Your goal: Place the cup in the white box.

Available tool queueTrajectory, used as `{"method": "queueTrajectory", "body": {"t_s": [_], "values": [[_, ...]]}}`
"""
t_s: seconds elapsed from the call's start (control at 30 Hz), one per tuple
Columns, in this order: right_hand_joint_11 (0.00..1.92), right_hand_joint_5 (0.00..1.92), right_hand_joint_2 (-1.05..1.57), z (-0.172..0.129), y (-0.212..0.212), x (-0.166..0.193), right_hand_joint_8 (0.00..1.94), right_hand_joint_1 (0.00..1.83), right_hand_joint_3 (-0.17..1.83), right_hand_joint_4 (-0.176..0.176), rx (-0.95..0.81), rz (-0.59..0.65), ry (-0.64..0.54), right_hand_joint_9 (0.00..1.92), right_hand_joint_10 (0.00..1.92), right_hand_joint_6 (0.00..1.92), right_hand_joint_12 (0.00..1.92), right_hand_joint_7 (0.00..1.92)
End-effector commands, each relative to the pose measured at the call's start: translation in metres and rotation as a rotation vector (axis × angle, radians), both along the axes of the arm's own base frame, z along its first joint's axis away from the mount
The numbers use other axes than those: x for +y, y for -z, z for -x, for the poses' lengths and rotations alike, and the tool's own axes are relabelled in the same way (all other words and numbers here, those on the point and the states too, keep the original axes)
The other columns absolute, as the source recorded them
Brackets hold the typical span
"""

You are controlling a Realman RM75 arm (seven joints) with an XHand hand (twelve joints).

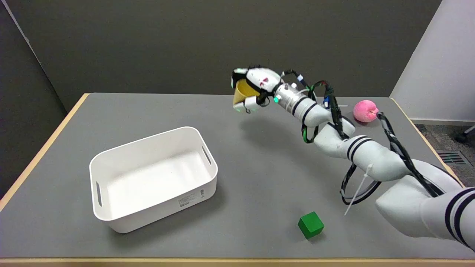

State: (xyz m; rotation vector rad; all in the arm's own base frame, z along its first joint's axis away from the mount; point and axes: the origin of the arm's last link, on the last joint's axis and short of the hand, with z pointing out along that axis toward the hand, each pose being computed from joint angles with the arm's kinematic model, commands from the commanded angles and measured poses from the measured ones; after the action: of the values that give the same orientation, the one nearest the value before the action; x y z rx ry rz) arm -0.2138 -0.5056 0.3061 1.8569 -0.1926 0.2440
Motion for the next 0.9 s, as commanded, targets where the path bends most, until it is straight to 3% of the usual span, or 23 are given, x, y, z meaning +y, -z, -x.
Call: {"method": "queueTrajectory", "body": {"t_s": [0.03, 0.2, 0.33, 0.47, 0.57, 0.9], "values": [[0.86, 0.55, 1.2, -0.13, 0.084, 0.1, 1.34, 1.32, 0.12, -0.125, 0.069, -0.449, -0.513, 0.73, 1.54, 1.61, 1.91, 0.75], [0.87, 0.55, 1.19, -0.139, 0.124, 0.136, 1.33, 1.32, 0.14, -0.128, 0.052, -0.575, -0.555, 0.75, 1.52, 1.61, 1.88, 0.76], [0.87, 0.55, 1.18, -0.124, 0.139, 0.149, 1.33, 1.32, 0.16, -0.128, -0.101, -0.607, -0.438, 0.75, 1.51, 1.6, 1.87, 0.76], [0.87, 0.55, 1.18, -0.085, 0.154, 0.156, 1.33, 1.32, 0.15, -0.128, -0.337, -0.598, -0.278, 0.75, 1.52, 1.6, 1.87, 0.77], [0.84, 0.54, 1.19, -0.055, 0.167, 0.155, 1.34, 1.32, 0.15, -0.13, -0.403, -0.572, -0.191, 0.74, 1.53, 1.6, 1.88, 0.76], [0.83, 0.54, 1.19, 0.011, 0.186, 0.124, 1.35, 1.32, 0.15, -0.126, -0.449, -0.489, 0.032, 0.73, 1.55, 1.59, 1.88, 0.76]]}}
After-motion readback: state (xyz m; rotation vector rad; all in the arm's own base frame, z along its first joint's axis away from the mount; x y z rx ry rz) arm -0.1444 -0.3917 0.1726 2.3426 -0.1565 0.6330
